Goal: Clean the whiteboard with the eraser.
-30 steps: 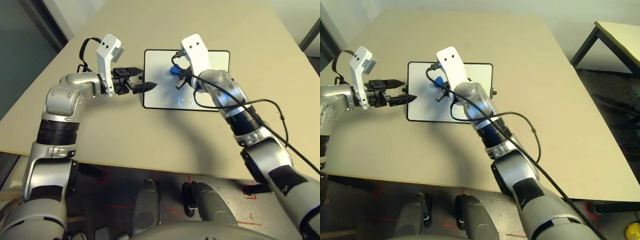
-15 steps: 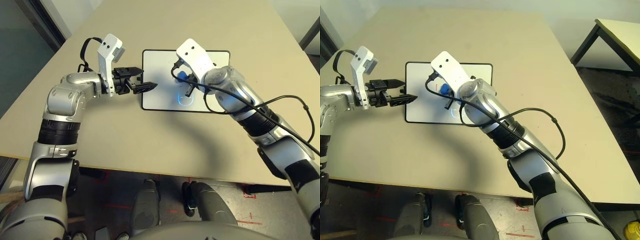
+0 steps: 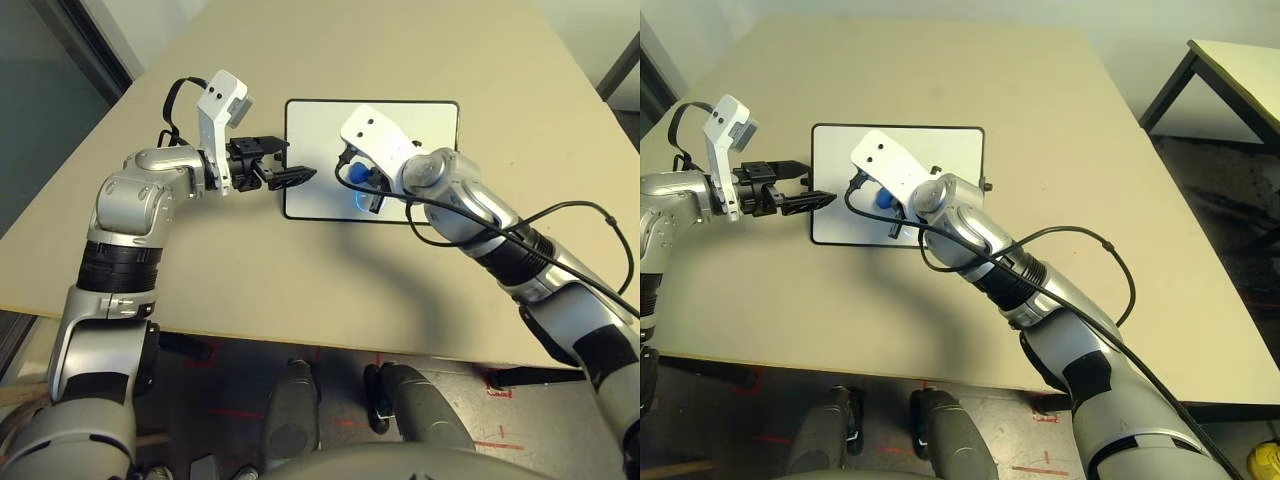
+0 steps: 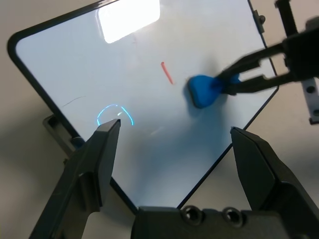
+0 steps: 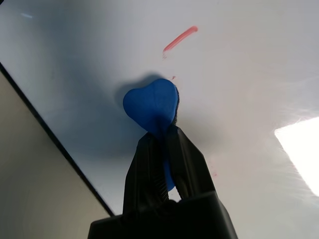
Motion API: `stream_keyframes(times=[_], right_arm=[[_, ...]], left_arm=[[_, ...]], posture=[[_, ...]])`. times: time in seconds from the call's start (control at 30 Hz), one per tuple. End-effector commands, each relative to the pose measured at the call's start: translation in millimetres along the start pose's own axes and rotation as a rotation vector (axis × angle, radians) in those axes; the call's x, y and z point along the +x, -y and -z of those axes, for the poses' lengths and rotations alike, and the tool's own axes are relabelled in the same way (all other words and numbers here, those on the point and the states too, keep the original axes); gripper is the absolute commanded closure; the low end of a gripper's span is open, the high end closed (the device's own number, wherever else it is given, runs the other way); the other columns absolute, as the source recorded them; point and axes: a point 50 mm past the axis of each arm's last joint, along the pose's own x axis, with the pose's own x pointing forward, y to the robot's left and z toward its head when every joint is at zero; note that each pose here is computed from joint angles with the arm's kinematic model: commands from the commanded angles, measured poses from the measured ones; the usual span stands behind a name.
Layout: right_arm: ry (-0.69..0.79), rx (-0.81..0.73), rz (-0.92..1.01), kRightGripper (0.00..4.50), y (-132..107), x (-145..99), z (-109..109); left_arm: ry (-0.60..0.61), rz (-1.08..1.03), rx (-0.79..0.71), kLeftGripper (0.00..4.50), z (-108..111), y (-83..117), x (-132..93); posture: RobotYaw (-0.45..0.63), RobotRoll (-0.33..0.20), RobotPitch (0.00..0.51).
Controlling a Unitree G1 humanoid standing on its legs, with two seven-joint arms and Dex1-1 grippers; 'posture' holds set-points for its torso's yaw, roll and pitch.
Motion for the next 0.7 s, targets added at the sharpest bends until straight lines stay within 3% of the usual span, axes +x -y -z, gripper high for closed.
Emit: stream_keyframes(times=[0.03,0.4,0.53,0.7], right_arm=[[-0.073,0.041,0.049,4.4,10.4,4.1,17.7],[-0.134,0.013,-0.068,4.4,-34.0,10.5,43.5],[-0.142,0.02,-0.038,4.4,-26.3,10.0,46.1],[-0.109,0.041,0.024,4.4,-3.7,5.6,34.1]], left_arm=[[0.001,0.012,-0.002,0.0,0.4,2.4,1.3],[0.002,0.017,0.001,0.0,-0.6,2.0,2.4],[0.001,0.019,0.003,0.0,-1.5,1.4,3.0],[0.001,0.024,0.003,0.0,-1.8,2.1,4.3]], posture=[[-0.03,0.0,0.148],[-0.03,0.0,0.151],[-0.03,0.0,0.152],[-0.03,0.0,0.152]])
